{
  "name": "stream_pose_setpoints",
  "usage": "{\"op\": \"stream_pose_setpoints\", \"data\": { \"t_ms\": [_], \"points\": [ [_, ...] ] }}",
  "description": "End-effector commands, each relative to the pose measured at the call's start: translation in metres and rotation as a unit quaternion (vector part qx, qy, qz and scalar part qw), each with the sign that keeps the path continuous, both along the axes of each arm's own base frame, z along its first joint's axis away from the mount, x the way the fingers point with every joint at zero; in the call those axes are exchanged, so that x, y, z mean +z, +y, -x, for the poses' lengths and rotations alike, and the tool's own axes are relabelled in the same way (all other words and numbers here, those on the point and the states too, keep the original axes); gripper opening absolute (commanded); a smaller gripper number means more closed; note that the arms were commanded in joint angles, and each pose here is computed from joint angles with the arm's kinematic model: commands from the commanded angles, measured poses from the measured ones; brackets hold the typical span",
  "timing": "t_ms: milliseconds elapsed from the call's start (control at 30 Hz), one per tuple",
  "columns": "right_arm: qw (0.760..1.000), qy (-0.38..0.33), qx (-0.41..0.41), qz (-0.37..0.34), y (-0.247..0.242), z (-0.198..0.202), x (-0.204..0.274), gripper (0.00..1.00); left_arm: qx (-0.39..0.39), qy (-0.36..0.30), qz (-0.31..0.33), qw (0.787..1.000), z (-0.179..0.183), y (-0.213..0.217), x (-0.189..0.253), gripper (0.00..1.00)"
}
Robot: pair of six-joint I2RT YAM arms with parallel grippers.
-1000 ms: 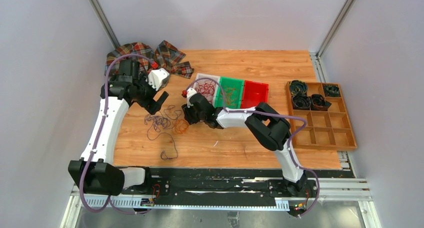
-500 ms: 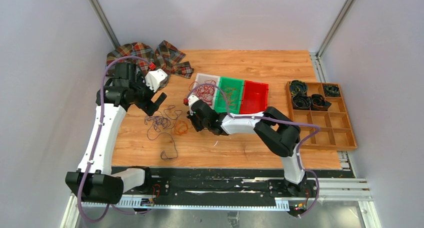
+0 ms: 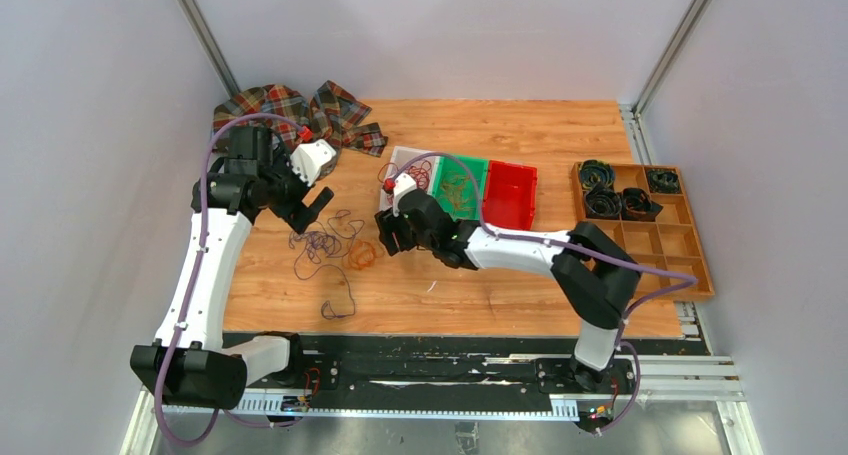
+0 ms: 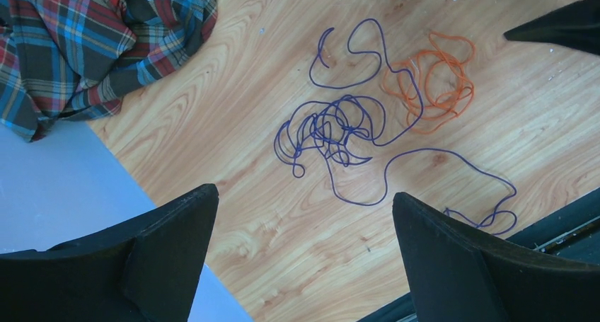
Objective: Untangle the cables
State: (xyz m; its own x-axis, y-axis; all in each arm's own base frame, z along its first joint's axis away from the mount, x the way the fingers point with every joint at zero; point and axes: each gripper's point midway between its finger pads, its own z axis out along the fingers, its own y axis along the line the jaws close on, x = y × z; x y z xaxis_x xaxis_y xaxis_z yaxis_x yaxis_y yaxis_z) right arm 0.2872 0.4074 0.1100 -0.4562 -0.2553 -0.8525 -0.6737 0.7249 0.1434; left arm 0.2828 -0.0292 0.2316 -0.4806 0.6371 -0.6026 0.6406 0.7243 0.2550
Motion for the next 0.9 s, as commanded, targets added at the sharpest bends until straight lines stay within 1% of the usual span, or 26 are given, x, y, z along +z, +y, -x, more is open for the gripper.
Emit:
{"op": "stream_pose_setpoints", "data": {
  "t_ms": [0,67,133,200,300,567,633,667,700,833,867],
  "points": [
    [1.000,0.028,0.010,-0.011,0.032,0.012,-0.011,0.64,0.002,-0.012,-0.008,1.000,0.000,0.004,0.006,0.98],
    [0.999,0.035,0.017,-0.016,0.045,0.016,-0.016,0.65,0.005,-0.011,-0.010,1.000,0.000,0.005,0.005,0.98],
    [0.999,0.043,0.019,-0.015,0.055,0.018,-0.023,0.63,0.005,-0.011,-0.009,1.000,0.001,0.005,0.005,0.98],
    [0.998,0.050,0.022,-0.018,0.063,0.017,-0.027,0.56,0.005,-0.011,-0.005,1.000,0.000,0.004,0.006,0.98],
    [0.998,0.065,0.018,-0.006,0.067,0.016,-0.050,0.47,0.006,-0.017,-0.002,1.000,-0.001,0.003,0.011,0.98],
    [0.997,0.071,0.001,0.027,0.060,0.013,-0.074,0.25,0.004,-0.025,-0.002,1.000,-0.003,0.002,0.017,0.98],
    [0.997,0.067,-0.003,0.029,0.058,0.011,-0.074,0.16,0.003,-0.025,0.000,1.000,-0.003,0.002,0.017,0.98],
    [0.998,0.062,-0.003,0.028,0.057,0.011,-0.072,0.08,0.001,-0.025,0.001,1.000,-0.003,0.001,0.017,0.98],
    [0.998,0.058,-0.004,0.026,0.055,0.010,-0.068,0.02,-0.001,-0.026,0.001,1.000,-0.002,0.001,0.017,0.98],
    [0.999,0.028,0.003,0.019,0.045,0.009,-0.042,0.01,-0.006,-0.026,-0.003,1.000,-0.002,0.001,0.016,0.98],
    [1.000,0.018,0.003,0.010,0.040,0.009,-0.026,0.00,-0.007,-0.025,-0.003,1.000,-0.003,0.001,0.016,0.98]
  ]
}}
